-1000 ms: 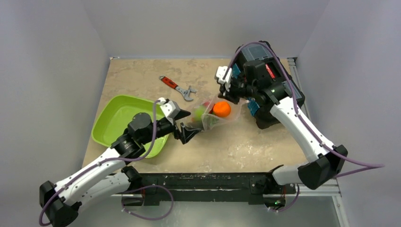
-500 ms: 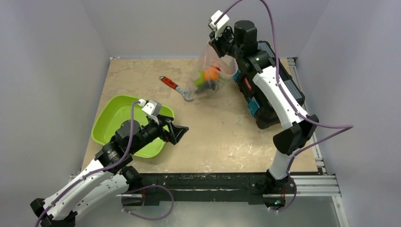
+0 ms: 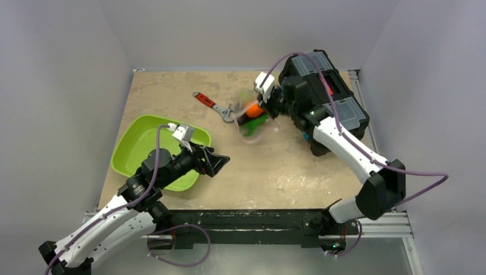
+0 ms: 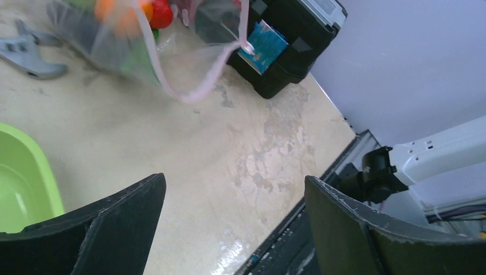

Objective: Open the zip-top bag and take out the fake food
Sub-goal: Open the zipper of the food storage bag at the center of the board.

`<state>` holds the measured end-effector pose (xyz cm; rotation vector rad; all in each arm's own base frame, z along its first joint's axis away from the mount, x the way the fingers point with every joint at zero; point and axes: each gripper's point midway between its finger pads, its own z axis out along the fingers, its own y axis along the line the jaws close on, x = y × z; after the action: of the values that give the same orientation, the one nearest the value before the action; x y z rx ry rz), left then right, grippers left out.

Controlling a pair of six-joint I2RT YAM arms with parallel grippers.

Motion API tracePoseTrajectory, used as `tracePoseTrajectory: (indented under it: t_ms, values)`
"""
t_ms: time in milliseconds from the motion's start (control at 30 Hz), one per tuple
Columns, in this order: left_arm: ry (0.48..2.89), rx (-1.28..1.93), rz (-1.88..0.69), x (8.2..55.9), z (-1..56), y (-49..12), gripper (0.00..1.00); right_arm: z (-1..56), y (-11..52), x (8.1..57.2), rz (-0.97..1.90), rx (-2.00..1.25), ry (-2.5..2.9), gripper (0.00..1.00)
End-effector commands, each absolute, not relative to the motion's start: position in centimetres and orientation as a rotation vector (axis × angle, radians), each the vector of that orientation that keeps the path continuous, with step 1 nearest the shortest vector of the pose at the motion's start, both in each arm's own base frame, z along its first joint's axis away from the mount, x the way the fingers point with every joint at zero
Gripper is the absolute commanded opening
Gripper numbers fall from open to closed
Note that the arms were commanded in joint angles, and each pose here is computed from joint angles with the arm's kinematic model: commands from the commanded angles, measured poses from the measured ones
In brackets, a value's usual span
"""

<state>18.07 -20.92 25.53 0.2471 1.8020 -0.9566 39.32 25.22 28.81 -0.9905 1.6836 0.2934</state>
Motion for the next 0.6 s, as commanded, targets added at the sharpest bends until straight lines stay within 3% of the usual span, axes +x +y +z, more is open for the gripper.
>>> tracePoseTrajectory:
  t_ms: [0,200,400,567]
  values:
    - [1.796,0.212,-1.193,17.1,25.6,-23.7,0.87,24.6,27.3,32.8,0.474,-1.153,1.636,0.0]
    - [1.763,0.171,-1.43,16.5,26.1,-27.0,0.72,20.3,28.3,29.0,0.693,-1.135,1.705,0.0]
    - [1.716,0.265,-1.358,15.4,26.7,-29.0,0.68,22.0,29.7,27.9,0.84,-1.11,1.688,0.0]
    - [1.782,0.247,-1.298,16.0,24.0,-30.0,0.63,23.3,30.8,27.5,0.942,-1.076,1.689,0.0]
